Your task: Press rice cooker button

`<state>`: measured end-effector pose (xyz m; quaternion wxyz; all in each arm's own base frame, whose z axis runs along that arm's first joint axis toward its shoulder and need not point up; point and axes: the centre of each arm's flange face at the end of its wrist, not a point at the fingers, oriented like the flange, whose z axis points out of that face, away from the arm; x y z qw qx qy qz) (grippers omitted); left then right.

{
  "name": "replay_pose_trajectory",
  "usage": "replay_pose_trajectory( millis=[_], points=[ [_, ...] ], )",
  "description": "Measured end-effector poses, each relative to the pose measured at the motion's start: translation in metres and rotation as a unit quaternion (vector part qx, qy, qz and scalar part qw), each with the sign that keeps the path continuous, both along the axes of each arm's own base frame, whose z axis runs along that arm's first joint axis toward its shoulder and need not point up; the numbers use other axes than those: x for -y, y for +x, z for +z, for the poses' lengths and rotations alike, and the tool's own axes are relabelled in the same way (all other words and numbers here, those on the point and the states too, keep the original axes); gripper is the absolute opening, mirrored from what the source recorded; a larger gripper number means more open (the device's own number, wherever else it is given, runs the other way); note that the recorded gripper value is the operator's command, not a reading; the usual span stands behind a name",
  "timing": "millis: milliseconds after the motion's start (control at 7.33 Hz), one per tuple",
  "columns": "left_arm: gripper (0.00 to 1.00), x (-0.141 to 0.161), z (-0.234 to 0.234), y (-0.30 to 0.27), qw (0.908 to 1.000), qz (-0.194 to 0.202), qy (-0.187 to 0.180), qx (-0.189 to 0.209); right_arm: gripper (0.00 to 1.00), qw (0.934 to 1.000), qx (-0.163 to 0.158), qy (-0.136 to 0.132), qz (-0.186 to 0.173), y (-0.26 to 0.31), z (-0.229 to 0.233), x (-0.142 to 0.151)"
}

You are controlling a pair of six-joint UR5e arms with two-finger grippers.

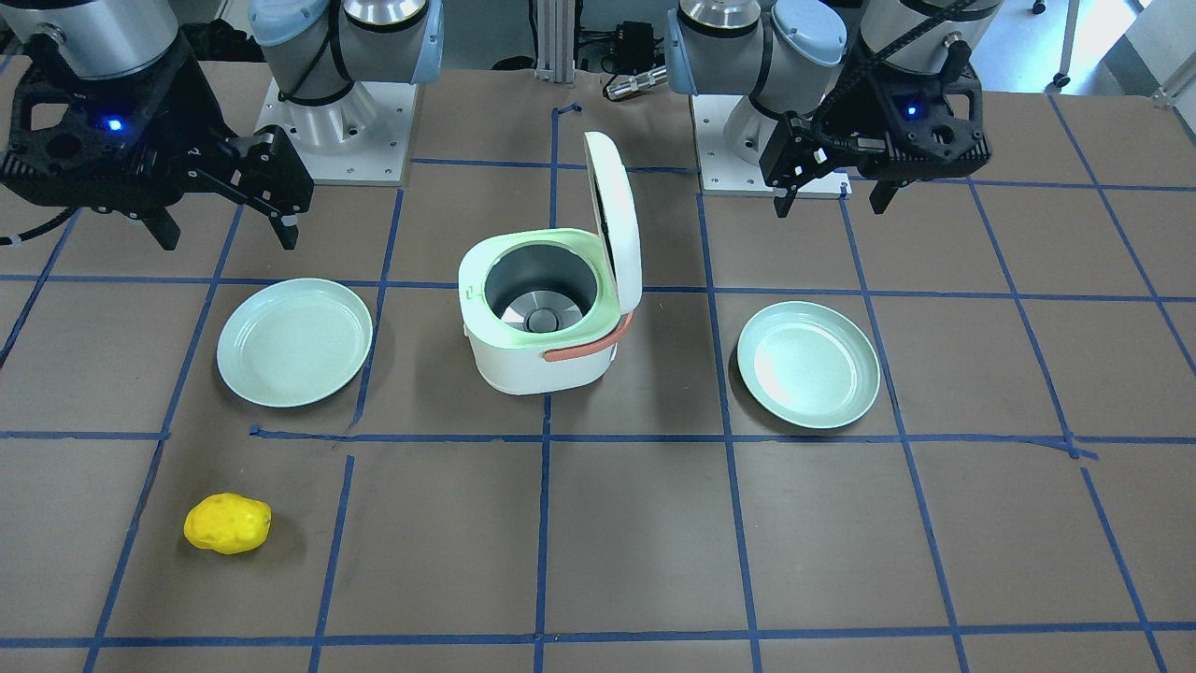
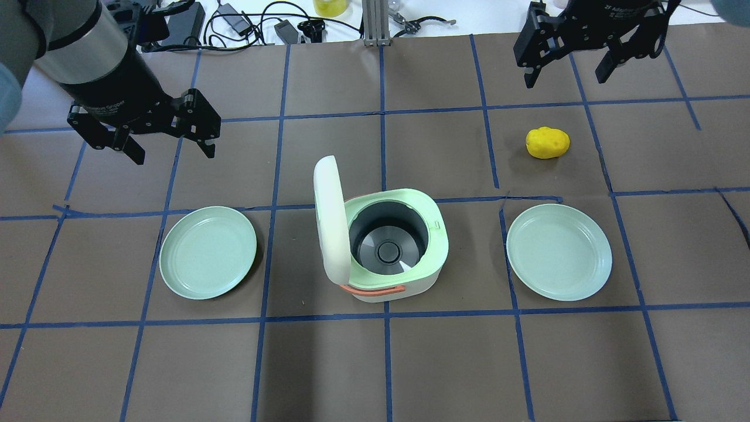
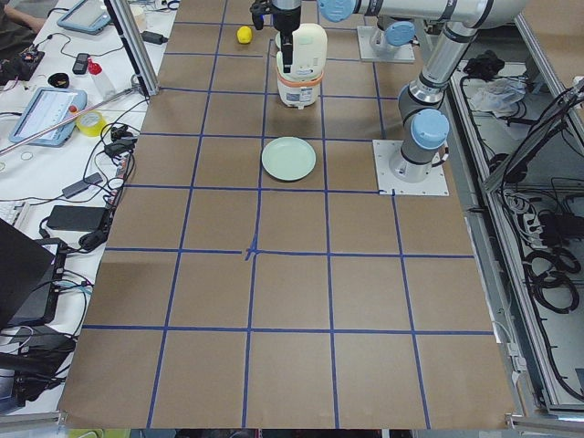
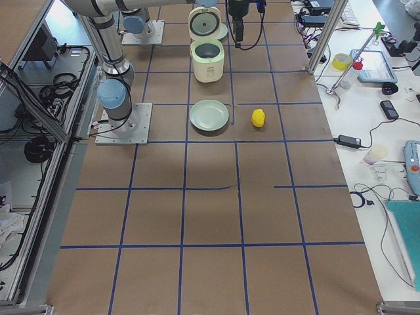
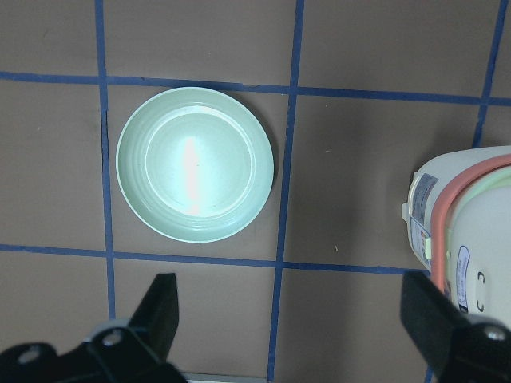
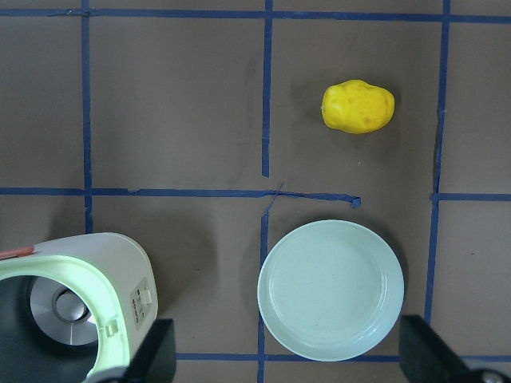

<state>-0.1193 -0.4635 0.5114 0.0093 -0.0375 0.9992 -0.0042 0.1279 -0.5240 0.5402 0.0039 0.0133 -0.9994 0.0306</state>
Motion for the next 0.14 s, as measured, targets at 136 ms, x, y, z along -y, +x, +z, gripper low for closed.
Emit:
replay_pose_trajectory(
  millis=[136],
  points=[
    [1.0, 0.0, 0.0, 0.0, 1.0, 0.0, 0.0, 0.0, 1.0, 1.0, 0.0, 0.0, 0.0, 0.0, 0.0, -0.0005]
  ],
)
